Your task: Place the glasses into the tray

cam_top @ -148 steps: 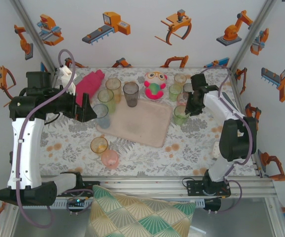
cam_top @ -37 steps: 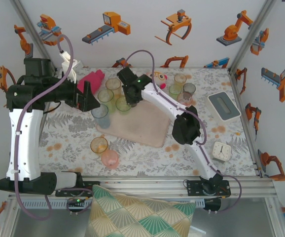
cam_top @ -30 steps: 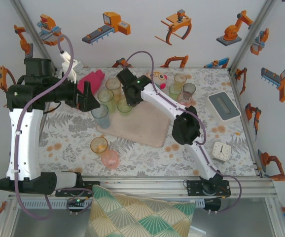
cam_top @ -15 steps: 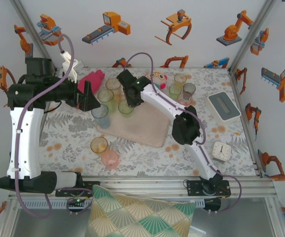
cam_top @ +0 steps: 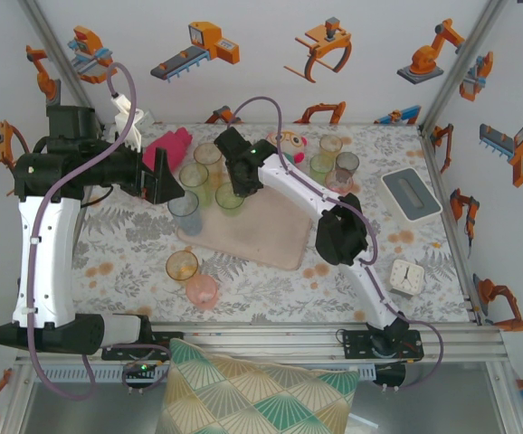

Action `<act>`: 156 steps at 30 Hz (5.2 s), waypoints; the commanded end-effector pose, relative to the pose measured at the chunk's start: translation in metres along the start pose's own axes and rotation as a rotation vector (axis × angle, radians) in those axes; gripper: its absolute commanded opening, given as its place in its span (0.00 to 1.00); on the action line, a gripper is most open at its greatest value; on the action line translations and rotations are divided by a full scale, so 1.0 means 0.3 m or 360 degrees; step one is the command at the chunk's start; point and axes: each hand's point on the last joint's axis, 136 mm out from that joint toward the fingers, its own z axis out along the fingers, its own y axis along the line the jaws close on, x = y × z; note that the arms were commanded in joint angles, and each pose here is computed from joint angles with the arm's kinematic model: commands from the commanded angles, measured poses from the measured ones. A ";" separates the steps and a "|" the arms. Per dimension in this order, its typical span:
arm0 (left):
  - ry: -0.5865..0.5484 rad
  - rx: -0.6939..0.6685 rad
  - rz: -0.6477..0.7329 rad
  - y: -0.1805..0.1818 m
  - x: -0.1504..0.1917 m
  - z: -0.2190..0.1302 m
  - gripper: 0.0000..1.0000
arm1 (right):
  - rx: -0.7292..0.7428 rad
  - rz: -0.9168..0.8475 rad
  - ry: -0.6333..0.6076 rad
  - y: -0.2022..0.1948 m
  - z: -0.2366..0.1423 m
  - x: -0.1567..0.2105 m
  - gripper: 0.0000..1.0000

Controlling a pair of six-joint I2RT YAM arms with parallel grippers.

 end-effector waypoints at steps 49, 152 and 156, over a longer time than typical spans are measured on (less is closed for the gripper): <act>0.0011 0.0046 -0.0041 -0.013 0.006 0.005 0.97 | -0.0049 0.0081 -0.0011 0.028 0.051 -0.023 0.26; 0.0345 -0.0070 0.0287 -0.012 0.235 0.072 0.97 | 0.0188 0.0960 -0.0133 -0.935 -0.559 0.302 0.51; 0.0347 -0.0060 0.0267 -0.014 0.238 0.076 0.97 | 0.0200 0.0957 -0.0109 -0.956 -0.524 0.289 0.51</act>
